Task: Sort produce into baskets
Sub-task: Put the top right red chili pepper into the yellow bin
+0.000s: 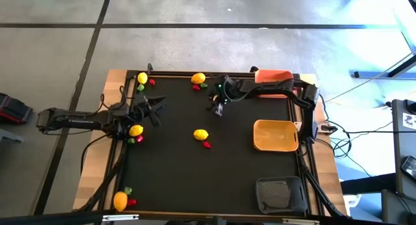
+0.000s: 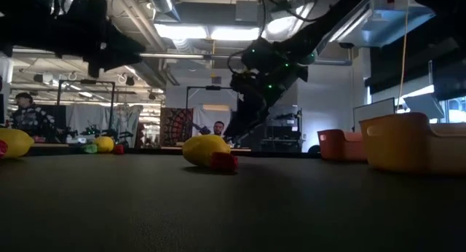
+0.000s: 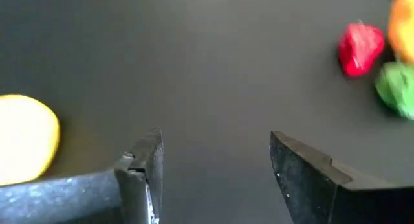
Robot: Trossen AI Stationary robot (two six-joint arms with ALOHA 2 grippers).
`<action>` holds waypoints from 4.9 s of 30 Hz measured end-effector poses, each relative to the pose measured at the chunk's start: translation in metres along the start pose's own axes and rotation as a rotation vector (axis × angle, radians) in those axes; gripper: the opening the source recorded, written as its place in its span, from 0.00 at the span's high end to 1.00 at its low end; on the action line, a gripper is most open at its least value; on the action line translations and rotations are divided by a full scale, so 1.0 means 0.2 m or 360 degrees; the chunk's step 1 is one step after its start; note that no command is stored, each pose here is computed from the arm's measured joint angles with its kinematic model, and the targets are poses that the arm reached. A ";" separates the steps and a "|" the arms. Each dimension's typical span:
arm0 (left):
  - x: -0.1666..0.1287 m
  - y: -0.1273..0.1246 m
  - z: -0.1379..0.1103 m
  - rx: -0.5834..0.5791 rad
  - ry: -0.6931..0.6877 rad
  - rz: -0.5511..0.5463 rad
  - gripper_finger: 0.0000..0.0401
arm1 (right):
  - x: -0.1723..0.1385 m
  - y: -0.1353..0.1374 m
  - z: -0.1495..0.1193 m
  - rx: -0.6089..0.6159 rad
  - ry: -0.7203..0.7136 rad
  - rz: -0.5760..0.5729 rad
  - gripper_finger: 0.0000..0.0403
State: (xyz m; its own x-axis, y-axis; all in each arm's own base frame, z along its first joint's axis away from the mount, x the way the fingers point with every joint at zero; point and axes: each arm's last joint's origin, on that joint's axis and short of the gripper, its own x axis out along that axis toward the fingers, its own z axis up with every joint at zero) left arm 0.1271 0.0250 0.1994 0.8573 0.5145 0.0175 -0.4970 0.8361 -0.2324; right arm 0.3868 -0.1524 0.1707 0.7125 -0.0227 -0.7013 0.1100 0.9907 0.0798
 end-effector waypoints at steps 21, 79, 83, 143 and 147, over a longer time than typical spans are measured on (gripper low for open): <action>0.43 -0.07 0.15 0.0247 0.0348 0.0216 0.52 | -0.28 0.20 0.06 -0.0195 -0.0191 -0.0163 0.47; 0.98 0.19 -0.24 -0.0096 0.0857 0.0632 0.39 | -0.24 0.20 -0.19 0.0168 -0.0028 -0.0273 0.47; 0.99 0.21 -0.26 -0.0066 0.0841 0.0688 0.39 | -0.24 0.20 -0.19 0.0168 -0.0029 -0.0273 0.47; 1.16 0.48 -0.31 0.0783 0.1295 0.0223 0.97 | -0.22 0.20 -0.26 0.0135 0.0041 -0.0344 0.47; 1.15 0.41 -0.24 0.0766 0.1237 0.0202 0.99 | -0.22 0.20 -0.26 0.0135 0.0043 -0.0344 0.47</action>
State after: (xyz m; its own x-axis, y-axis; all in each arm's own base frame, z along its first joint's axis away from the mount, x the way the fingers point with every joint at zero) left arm 0.2901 0.2039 0.1376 0.5548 0.4809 -0.6790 -0.4464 0.8607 0.2448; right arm 0.3231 -0.1056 0.1677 0.6474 -0.2285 -0.7271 0.3168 0.9483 -0.0159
